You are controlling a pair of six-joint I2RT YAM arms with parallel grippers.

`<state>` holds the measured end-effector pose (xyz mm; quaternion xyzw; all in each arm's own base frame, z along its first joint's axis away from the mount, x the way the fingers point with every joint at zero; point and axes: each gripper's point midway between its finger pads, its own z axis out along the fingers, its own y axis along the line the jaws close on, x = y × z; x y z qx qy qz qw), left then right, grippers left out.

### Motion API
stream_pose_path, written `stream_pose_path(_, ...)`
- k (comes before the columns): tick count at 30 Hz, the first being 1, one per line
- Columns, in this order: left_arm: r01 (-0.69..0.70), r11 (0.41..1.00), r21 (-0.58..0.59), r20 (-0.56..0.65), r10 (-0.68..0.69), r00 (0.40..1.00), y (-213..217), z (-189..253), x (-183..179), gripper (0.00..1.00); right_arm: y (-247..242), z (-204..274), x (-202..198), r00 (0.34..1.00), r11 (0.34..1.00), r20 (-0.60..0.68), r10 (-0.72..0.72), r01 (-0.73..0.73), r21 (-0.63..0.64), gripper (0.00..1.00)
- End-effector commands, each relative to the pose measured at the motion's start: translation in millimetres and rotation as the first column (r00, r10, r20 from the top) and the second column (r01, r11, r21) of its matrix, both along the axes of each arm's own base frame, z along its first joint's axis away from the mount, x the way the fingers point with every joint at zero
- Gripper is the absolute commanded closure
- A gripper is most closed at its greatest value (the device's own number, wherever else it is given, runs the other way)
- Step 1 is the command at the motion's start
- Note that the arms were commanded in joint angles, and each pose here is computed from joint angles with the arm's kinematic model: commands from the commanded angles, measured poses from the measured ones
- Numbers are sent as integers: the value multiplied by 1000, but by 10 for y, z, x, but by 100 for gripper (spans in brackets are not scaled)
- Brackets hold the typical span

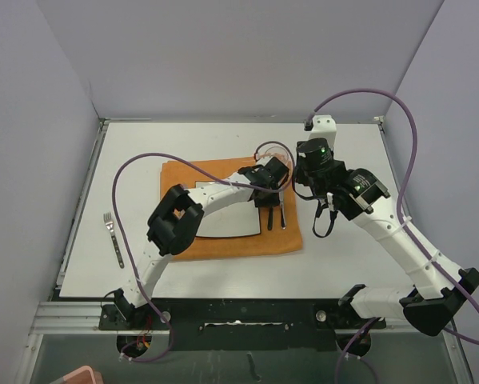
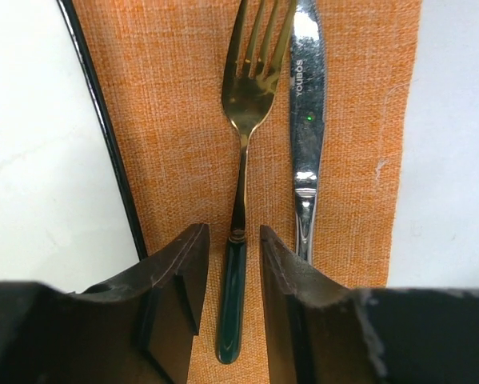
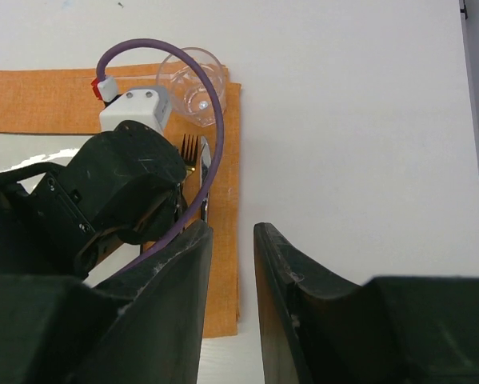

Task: Set the dinner table for one person
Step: Place the fork on the napkin.

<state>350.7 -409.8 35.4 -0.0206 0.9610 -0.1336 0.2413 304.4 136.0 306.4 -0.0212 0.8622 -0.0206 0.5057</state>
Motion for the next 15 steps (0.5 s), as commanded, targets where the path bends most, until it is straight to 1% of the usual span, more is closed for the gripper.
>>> stream_pose_path(1,57,996,-74,148,-45,988,-167,701,206,69,55,143,73,999,998,52,-12,9,57,71)
stream_pose_path(4,50,997,-63,207,-36,978,-55,1035,240,70,40,196,72,998,998,61,-13,10,55,70)
stream_pose_path(6,54,998,-43,264,-41,964,128,1300,260,70,25,231,58,998,999,70,-8,4,53,70)
stream_pose_path(8,58,998,-21,330,-48,943,368,1636,264,73,20,214,33,998,999,67,-3,-1,54,71)
stream_pose_path(9,42,999,16,353,-45,935,527,1718,273,77,19,144,13,999,999,51,-2,-1,53,74)
stream_pose_path(10,13,999,42,361,-28,932,690,1782,250,90,15,75,-11,999,998,33,-5,3,56,88)
stream_pose_path(11,-9,996,87,365,-24,931,875,1804,213,100,23,-5,-38,1000,998,11,-7,6,64,99)
stream_pose_path(13,-92,984,154,388,26,921,1265,1841,130,100,73,-157,-93,1000,996,-22,7,-5,85,100)
stream_pose_path(15,-153,972,180,410,67,910,1631,1825,39,100,121,-316,-133,998,995,-50,23,-19,96,100)
